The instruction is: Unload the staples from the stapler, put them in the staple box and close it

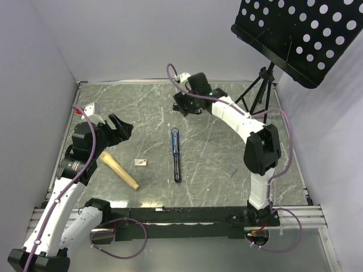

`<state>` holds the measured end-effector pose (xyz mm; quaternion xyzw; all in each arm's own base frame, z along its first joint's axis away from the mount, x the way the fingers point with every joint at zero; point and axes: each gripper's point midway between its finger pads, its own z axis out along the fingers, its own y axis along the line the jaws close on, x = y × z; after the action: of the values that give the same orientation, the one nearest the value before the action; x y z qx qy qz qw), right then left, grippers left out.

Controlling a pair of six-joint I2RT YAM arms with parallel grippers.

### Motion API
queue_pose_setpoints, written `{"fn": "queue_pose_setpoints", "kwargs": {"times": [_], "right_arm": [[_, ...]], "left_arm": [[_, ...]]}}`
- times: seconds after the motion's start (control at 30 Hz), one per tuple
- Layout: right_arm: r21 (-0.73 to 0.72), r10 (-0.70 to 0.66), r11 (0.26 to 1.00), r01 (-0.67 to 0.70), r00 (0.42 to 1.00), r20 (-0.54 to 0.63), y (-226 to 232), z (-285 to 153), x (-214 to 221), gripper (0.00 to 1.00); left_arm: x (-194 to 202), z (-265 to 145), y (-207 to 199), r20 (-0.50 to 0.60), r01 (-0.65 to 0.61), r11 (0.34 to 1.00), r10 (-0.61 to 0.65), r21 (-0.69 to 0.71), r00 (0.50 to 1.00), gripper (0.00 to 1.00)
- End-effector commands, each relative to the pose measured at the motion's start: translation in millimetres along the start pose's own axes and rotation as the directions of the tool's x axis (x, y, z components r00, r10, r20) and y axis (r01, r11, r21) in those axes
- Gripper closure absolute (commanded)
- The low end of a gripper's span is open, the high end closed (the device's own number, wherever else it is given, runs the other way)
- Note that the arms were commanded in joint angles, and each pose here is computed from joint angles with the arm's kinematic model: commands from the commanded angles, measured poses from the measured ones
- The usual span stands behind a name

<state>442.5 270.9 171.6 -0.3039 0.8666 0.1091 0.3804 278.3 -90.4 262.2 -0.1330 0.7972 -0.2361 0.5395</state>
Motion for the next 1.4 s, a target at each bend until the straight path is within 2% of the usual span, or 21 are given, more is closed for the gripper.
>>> {"fn": "queue_pose_setpoints", "kwargs": {"times": [0.0, 0.23, 0.4, 0.57, 0.67, 1.17, 1.37], "right_arm": [[-0.016, -0.157, 0.987, 0.157, 0.987, 0.028, -42.3, 16.3, -18.8, 0.24], [-0.025, -0.209, 0.978, 0.209, 0.978, 0.021, -81.8, 43.9, -21.2, 0.2], [-0.101, -0.261, 0.96, 0.261, 0.965, 0.014, -84.1, 68.2, -8.2, 0.19], [-0.105, -0.269, 0.957, 0.27, 0.963, 0.019, -98.8, 90.2, -3.9, 0.19], [-0.119, -0.276, 0.954, 0.277, 0.961, 0.027, -98.5, 95.7, -4.9, 0.21], [-0.138, -0.329, 0.939, 0.314, 0.939, -0.104, -96.6, 107.2, 37.2, 0.25], [-0.16, -0.348, 0.931, 0.328, 0.929, -0.121, -86.3, 104.9, 47.6, 0.37]], "left_arm": [[-9.4, -1.2, -7.5, 0.041, -0.011, 0.999, 0.01, 0.039, 0.999, 0.14], [-6.2, 4.1, -2.4, 0.023, -0.008, 1.0, 0.008, 0.012, 1.0, 0.14], [-5.3, 6.5, 2.6, 0.022, -0.004, 1.0, 0.004, -0.014, 1.0, 0.14], [1.2, 12.4, 6.7, -0.01, 0.001, 0.999, -0.001, -0.035, 1.0, 0.14], [3.6, 17.1, 8.5, -0.023, -0.001, 0.999, 0.0, -0.043, 1.0, 0.15], [4.8, 20.6, 9.4, -0.034, -0.001, 0.999, -0.001, -0.049, 0.999, 0.15], [7.1, 20.7, 8.0, -0.042, -0.004, 0.999, 0.002, -0.046, 0.999, 0.15]]}}
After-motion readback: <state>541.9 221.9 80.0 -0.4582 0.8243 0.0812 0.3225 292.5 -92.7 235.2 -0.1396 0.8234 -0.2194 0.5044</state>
